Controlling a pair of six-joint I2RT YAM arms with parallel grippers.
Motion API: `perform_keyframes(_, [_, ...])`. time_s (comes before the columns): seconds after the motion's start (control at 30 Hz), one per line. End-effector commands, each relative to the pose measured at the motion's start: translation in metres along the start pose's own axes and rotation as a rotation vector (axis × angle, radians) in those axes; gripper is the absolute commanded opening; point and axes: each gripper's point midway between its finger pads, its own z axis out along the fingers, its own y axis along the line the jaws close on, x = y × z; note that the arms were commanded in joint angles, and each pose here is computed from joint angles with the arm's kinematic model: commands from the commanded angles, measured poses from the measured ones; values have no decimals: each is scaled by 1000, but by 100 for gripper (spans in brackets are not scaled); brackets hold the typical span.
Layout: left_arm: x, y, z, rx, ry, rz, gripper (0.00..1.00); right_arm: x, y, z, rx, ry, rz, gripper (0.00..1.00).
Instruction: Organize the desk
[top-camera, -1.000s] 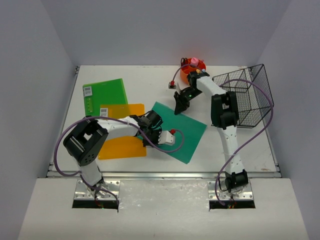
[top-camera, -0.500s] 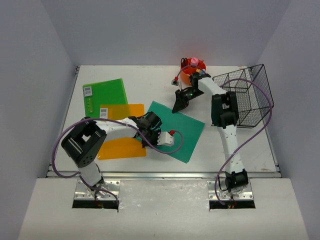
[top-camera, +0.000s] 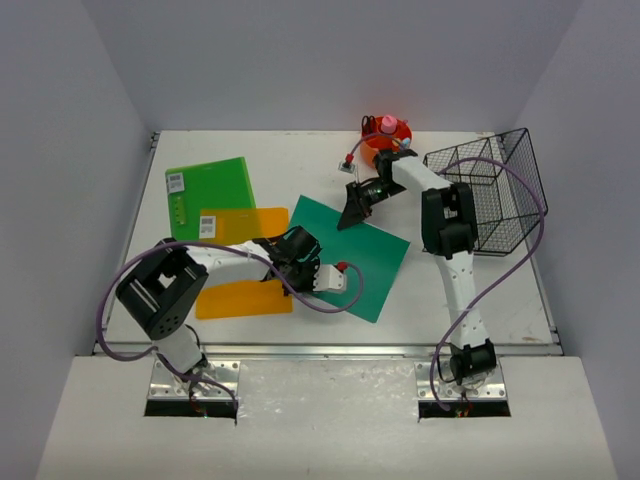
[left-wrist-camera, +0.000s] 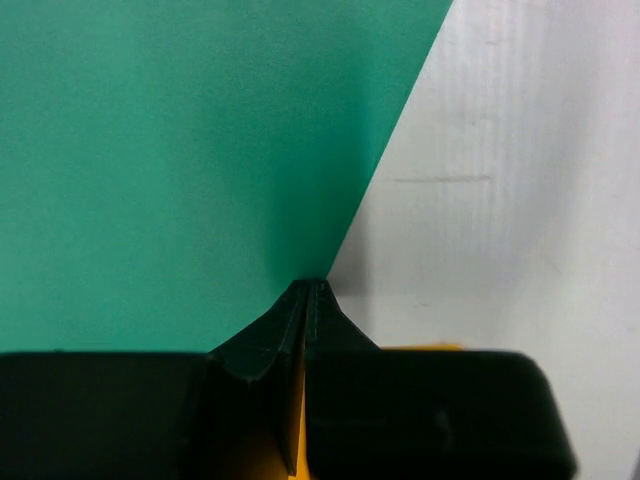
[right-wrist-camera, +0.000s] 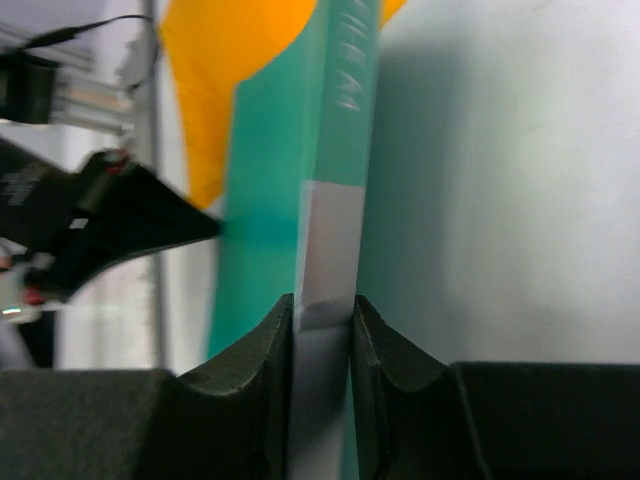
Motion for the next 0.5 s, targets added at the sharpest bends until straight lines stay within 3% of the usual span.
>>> perform_keyframes(0.0, [-3,85,7,-370,7,119,0,32,138,40,-273,196,494,26])
perform_keyframes(0.13, [-5,89,6,-396,-2,121,0,22,151,43,-292,184,478,32])
perform_keyframes(0.23, [-6,89,4,-406,-6,121,0,17,155,45,-297,181,454,24])
perform_keyframes(0.37, [-7,92,-3,-437,-16,124,0,19,149,45,-278,193,421,0])
perform_keyframes(0.47, [-17,95,-15,-459,-50,91,11,9,149,40,-254,188,348,0])
